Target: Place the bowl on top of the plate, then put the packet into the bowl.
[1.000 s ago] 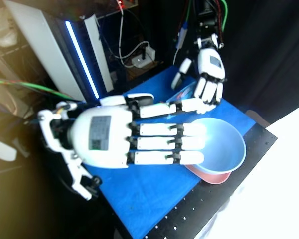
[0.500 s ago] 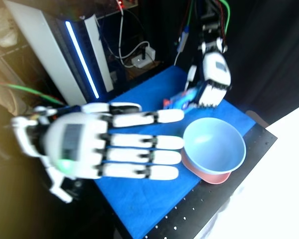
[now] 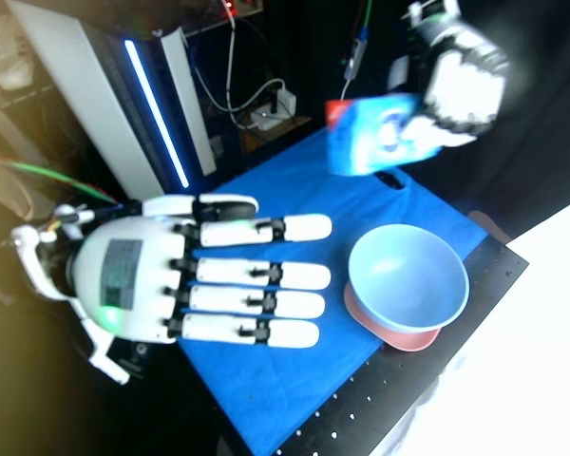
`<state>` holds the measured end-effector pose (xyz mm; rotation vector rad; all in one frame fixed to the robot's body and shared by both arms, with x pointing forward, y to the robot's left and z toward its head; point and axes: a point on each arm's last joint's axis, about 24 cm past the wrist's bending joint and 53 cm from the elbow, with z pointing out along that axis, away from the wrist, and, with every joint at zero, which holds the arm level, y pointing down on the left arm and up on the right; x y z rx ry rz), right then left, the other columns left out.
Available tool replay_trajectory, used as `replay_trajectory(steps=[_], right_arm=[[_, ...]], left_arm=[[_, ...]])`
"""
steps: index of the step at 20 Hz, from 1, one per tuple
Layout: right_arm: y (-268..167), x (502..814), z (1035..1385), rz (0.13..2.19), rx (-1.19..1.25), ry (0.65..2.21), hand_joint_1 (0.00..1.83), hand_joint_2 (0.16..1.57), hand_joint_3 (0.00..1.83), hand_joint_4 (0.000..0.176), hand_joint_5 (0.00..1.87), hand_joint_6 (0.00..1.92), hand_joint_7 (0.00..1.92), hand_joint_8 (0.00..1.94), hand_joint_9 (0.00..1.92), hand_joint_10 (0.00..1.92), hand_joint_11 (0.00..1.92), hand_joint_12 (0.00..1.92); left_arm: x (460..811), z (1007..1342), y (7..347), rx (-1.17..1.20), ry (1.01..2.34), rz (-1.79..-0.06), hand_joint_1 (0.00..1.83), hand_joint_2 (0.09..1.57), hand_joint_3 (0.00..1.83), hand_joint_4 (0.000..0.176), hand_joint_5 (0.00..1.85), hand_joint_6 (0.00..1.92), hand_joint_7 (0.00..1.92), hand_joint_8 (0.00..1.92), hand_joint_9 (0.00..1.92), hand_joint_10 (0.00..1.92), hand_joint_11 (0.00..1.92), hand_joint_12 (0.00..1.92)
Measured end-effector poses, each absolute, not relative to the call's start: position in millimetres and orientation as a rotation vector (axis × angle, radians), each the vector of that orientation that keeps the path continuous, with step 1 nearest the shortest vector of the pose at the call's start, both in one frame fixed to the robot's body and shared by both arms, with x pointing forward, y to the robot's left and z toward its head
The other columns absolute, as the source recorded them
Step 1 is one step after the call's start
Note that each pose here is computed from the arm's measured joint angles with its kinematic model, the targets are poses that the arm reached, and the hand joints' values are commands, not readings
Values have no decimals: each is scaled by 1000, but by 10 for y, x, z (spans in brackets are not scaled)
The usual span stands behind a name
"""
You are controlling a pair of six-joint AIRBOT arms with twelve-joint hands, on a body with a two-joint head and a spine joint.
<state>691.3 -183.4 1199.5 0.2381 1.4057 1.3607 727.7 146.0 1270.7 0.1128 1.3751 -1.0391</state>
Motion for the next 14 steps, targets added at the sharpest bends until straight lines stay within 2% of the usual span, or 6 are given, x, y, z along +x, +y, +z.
replay_trajectory(steps=[2,5,8,9,11,14], right_arm=[[-1801,6909,11980,1371,243,1402,445,1243,12,119,39,1,0,0,0,0,0,0],[-1762,6908,11933,1374,237,1412,505,1244,3,157,50,3,0,0,0,0,0,0],[-1794,6931,11916,1364,242,1414,507,1262,8,146,40,0,0,0,0,0,0,0],[-1803,6937,11918,1361,241,1413,531,1259,5,142,49,3,0,0,0,0,0,0],[-1811,6942,11922,1361,244,1411,559,1254,1,156,75,9,0,0,0,0,0,0],[-1779,6930,11909,1367,238,1414,551,1270,7,140,67,3,0,0,0,0,10,5]], left_arm=[[7499,12626,1354,86,1424,-1006,1413,1013,0,0,1018,731,1269,456,1239,864,1080,1154],[7775,12294,1188,62,1549,-931,1386,1082,6,0,918,1089,1057,774,1023,1037,872,1226],[7995,12022,1147,21,1639,-864,1392,1073,0,0,890,985,1101,757,1109,1009,935,1181],[8037,11961,1136,11,1657,-851,1252,1115,5,0,867,1071,1046,932,973,758,738,1247],[8083,11833,1063,1,1696,-834,945,1000,0,16,589,165,693,165,667,249,366,962],[8100,11787,979,-4,1709,-840,846,968,0,60,461,1,564,1,577,16,161,944]])
